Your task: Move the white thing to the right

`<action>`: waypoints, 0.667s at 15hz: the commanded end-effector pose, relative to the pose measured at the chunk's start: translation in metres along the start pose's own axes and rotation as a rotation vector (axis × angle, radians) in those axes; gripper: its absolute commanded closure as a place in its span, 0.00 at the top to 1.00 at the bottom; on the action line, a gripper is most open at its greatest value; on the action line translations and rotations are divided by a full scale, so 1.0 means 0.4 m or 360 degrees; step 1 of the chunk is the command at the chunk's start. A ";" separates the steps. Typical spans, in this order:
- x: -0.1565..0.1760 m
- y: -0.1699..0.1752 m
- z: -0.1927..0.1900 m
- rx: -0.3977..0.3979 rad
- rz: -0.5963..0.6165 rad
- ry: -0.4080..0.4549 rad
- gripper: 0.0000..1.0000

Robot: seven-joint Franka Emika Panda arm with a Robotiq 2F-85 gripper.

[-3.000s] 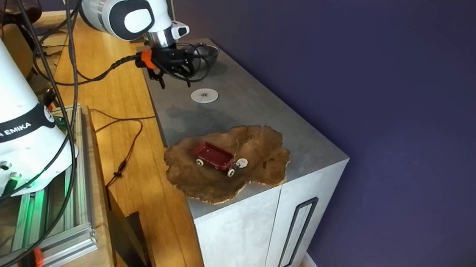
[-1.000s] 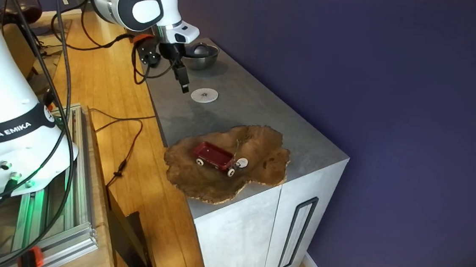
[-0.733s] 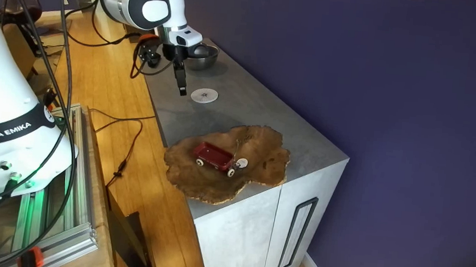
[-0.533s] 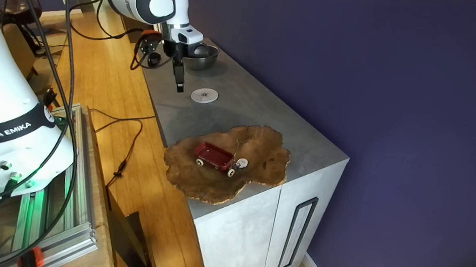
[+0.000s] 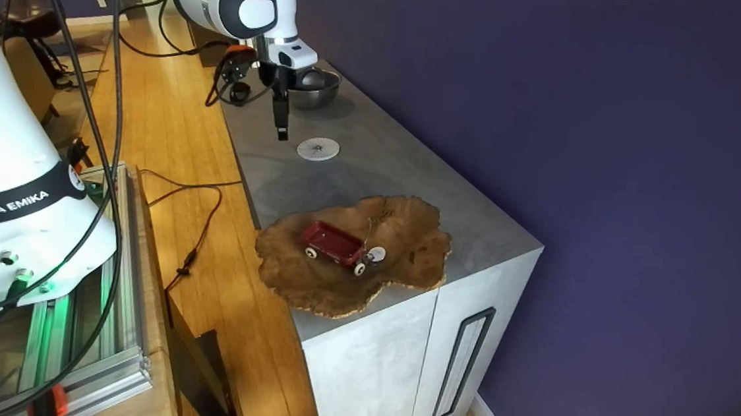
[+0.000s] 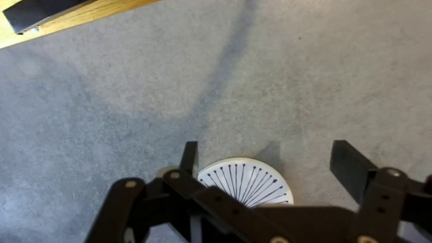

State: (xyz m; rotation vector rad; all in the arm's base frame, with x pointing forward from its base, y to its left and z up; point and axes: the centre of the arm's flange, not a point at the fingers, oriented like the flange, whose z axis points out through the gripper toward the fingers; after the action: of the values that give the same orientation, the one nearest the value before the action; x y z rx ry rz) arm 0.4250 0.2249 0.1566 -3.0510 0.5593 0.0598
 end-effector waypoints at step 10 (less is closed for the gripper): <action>0.033 0.023 0.083 0.0046 0.0146 -0.0089 1.00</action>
State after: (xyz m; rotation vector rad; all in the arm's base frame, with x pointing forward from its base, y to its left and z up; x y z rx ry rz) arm 0.4241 0.2132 0.1296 -3.0067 0.7337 0.1016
